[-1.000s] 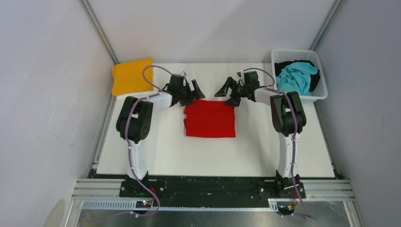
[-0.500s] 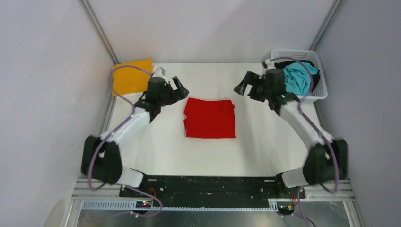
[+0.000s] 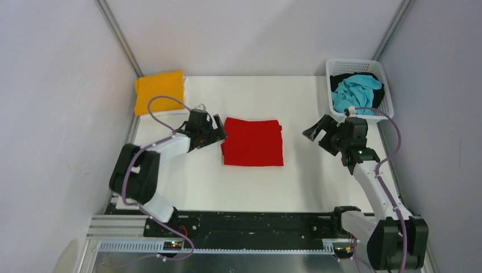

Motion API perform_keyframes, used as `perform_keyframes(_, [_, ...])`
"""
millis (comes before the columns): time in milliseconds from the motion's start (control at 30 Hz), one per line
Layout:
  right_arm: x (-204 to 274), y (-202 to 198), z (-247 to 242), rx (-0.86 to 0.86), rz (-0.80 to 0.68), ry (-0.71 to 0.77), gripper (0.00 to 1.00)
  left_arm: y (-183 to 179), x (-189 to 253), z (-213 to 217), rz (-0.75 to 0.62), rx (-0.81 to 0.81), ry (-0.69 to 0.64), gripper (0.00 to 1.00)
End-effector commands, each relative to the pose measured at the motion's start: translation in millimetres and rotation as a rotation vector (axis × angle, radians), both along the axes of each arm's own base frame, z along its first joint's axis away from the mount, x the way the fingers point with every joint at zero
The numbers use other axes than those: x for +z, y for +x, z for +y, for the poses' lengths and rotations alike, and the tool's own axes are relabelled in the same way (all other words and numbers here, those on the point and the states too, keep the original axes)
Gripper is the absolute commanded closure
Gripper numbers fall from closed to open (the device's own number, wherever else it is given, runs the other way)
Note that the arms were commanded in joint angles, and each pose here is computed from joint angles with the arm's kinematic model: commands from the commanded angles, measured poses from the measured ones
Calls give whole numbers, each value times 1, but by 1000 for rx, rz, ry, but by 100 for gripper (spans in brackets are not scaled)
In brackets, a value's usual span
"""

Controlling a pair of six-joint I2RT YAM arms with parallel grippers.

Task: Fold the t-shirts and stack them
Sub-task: Put the neatly folded tshirt into the corner of the board with the left arm

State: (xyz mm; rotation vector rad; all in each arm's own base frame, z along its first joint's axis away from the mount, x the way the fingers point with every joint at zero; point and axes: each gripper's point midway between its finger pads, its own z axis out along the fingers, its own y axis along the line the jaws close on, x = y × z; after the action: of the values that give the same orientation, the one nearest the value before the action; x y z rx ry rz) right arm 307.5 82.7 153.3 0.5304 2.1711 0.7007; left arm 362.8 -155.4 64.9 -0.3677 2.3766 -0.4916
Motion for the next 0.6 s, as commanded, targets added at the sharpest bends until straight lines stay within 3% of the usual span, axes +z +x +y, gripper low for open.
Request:
perform_keyframes(0, [30, -8, 9, 51, -89, 38, 1, 18, -9, -33, 13, -71, -32, 1])
perform_keyframes(67, [34, -13, 5, 36, -105, 18, 1, 24, -20, -43, 36, -83, -17, 5])
perform_keyframes(167, [37, -19, 1, 17, -111, 1, 1, 29, -30, -55, 85, -54, 18, 21])
perform_keyframes(267, [48, -25, 2, 25, -150, 5, 0, 22, -51, -71, 137, -52, 100, 28])
perform_keyframes(533, [58, -34, 1, 29, -190, -8, 1, 16, -54, -95, 157, -74, 247, 68])
perform_keyframes(567, [57, -34, 2, 31, -190, -7, 1, 15, -55, -91, 156, -70, 279, 79])
